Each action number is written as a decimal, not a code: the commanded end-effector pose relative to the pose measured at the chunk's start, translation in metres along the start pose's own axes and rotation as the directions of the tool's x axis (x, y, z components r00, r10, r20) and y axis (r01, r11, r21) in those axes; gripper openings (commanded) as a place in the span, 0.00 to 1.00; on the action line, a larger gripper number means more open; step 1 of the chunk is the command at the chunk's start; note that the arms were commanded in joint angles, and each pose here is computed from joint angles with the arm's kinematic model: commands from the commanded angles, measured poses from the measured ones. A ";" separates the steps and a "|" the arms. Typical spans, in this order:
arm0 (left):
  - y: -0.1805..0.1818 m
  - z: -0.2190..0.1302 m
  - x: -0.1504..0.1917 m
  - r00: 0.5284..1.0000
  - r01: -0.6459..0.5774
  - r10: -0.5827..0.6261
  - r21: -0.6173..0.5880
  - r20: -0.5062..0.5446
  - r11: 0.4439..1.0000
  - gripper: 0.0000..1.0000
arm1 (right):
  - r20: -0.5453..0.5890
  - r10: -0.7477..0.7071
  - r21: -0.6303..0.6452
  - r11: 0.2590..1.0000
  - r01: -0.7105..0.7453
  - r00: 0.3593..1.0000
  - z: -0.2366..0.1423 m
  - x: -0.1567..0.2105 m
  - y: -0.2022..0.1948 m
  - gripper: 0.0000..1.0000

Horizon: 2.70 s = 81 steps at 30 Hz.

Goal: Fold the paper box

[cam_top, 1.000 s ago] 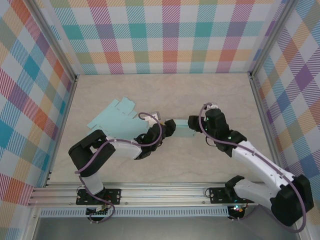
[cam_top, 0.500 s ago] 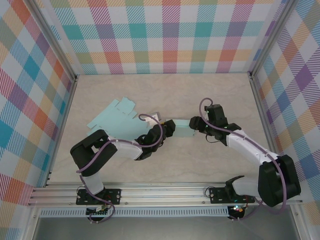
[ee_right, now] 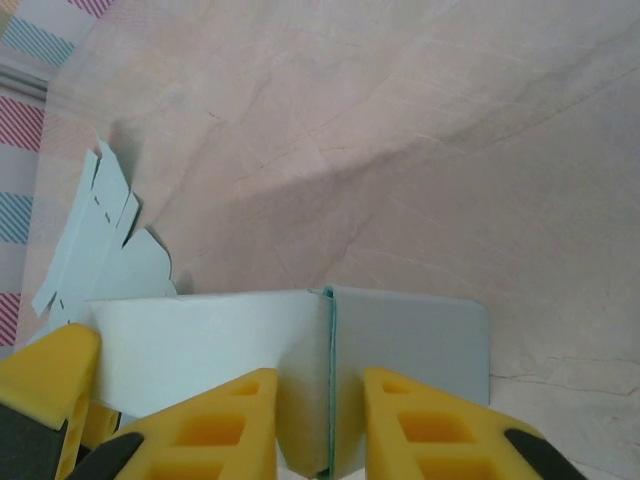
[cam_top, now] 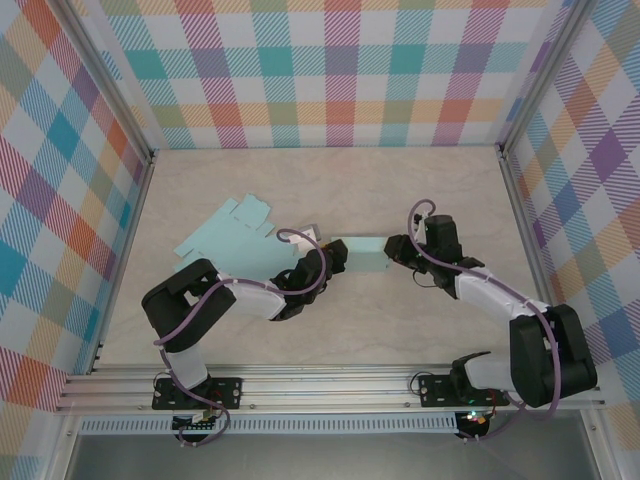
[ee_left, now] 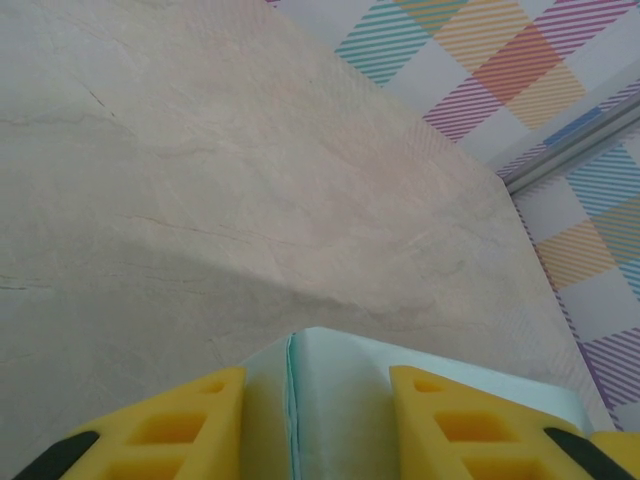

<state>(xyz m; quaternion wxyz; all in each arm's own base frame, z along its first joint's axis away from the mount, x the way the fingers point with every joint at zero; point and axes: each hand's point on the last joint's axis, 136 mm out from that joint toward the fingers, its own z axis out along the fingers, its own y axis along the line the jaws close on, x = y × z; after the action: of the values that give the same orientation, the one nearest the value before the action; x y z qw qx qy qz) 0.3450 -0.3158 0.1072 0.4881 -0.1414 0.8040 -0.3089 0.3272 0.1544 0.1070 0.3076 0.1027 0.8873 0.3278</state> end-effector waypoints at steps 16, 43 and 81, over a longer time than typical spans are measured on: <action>0.093 -0.014 0.067 0.961 -0.194 0.137 -0.232 -0.240 0.953 0.00 | -0.089 0.105 0.097 0.991 -0.096 0.991 0.005 0.050 -0.052 0.00; -0.013 -0.014 0.004 0.968 -0.210 0.213 0.035 -0.132 0.977 0.23 | -0.039 -0.024 0.033 0.999 0.025 0.999 -0.011 0.010 -0.011 0.00; -0.085 -0.051 -0.018 0.279 -0.791 0.947 0.596 0.156 0.135 0.79 | 0.016 -0.029 0.121 0.992 0.027 0.999 -0.074 -0.023 0.020 1.00</action>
<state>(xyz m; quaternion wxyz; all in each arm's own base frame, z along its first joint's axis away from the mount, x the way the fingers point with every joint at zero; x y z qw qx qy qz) 0.3187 -0.3374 0.1970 0.5031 0.4392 0.7168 -0.2004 0.3119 0.1332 0.1741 0.3268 0.0991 0.8925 0.2946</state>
